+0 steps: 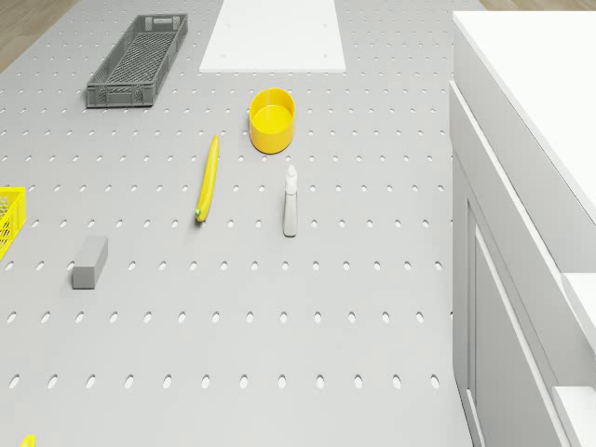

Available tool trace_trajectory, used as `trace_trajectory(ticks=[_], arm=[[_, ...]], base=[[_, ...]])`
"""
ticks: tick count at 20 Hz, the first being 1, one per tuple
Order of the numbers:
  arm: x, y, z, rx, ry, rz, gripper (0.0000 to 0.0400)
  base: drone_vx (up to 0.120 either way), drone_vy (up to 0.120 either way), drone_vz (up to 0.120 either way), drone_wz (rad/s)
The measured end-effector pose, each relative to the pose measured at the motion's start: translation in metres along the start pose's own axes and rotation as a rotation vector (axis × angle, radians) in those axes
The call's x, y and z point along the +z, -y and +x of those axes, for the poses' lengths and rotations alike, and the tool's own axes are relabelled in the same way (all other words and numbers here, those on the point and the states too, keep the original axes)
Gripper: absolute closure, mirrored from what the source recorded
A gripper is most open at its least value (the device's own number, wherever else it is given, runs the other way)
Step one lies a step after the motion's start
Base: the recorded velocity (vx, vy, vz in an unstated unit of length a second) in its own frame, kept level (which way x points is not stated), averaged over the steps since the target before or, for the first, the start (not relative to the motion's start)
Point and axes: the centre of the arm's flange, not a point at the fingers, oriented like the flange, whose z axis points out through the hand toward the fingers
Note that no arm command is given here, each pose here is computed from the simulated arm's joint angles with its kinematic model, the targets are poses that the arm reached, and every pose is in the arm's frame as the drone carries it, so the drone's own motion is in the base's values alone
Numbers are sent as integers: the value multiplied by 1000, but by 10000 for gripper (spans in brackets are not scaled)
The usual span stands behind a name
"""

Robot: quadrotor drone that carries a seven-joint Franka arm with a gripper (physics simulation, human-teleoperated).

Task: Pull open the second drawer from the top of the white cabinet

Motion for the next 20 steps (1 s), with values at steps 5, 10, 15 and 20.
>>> trace_trajectory(ticks=[5,10,15,20], arm=[[-15,-1,2,-13,4,4,267],[-33,-2,3,-20,6,7,277],[-48,-2,3,-21,10,11,249],[-47,-2,4,-21,11,13,143]], base=[[0,0,0,0],[0,0,0,0],[0,0,0,0],[0,0,0,0]])
